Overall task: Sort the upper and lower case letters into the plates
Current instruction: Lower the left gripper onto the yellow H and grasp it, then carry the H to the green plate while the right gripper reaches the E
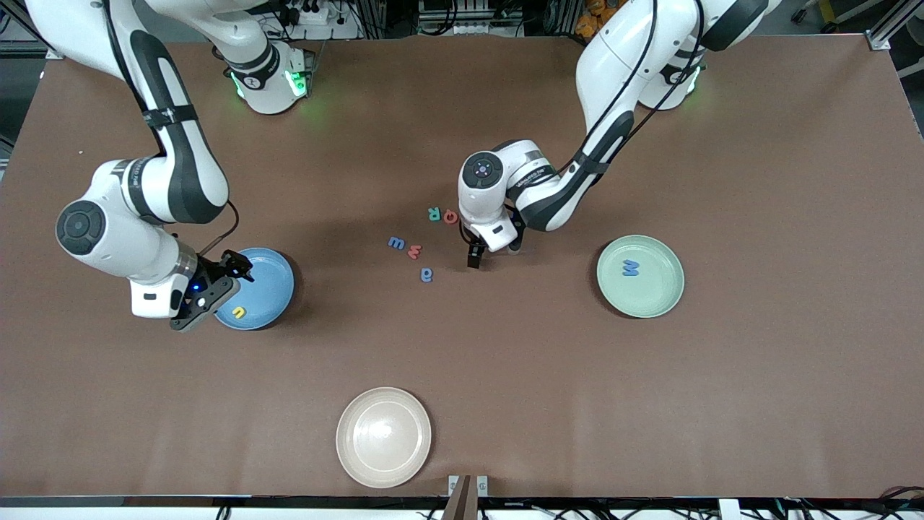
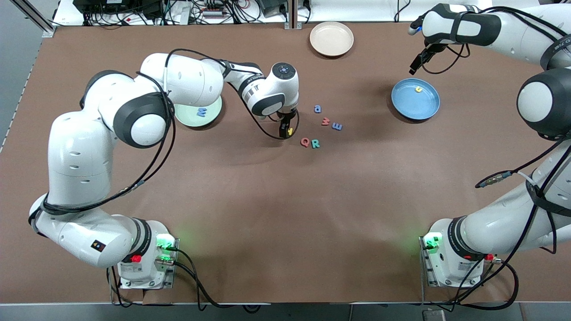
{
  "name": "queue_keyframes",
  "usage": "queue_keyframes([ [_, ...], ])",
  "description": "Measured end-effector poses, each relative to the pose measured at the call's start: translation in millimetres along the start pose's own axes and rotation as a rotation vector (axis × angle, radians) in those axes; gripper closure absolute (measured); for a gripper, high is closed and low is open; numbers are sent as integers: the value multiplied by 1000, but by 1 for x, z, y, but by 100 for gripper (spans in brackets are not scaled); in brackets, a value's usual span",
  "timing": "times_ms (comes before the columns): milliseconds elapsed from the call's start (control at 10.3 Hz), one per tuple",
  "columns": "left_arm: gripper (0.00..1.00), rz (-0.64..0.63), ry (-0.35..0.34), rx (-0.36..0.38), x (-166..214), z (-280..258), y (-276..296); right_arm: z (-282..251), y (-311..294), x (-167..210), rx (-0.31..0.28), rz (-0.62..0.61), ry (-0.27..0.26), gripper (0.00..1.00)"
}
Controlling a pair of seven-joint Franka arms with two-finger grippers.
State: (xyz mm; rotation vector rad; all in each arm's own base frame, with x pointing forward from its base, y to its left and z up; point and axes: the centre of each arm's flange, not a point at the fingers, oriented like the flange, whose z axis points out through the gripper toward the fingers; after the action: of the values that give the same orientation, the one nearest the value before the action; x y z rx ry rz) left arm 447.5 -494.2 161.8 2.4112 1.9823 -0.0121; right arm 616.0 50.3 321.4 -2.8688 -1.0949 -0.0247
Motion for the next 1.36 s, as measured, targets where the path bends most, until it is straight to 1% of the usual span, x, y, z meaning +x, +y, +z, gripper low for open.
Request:
queue_keyframes([
  [582,0,-23,-9,-10,-6,-4,-1,2,-7,4,7,-12,-7,0],
  [678,1,-22,-9,-10,-6,-4,-1,2,-7,4,7,-12,-7,0],
  [872,8,-21,-9,-9,-7,-4,-2,2,-9,5,8,-16,-8,0],
  [969,22,-20,-10,-11,-8,-5,-2,3,-13,8,8,-24,-9,0],
  [1066,33,-18,-12,-15,-9,-8,-2,4,-18,12,9,-35,-10,0],
  [1163,35,-18,-11,-15,-9,-8,-2,4,-26,17,10,-50,-11,0],
  [1260,48,-16,-13,-18,-10,-10,-2,5,-33,22,11,-63,-13,0],
  [1357,57,-15,-13,-19,-10,-12,-2,7,-40,25,16,-74,-18,0],
])
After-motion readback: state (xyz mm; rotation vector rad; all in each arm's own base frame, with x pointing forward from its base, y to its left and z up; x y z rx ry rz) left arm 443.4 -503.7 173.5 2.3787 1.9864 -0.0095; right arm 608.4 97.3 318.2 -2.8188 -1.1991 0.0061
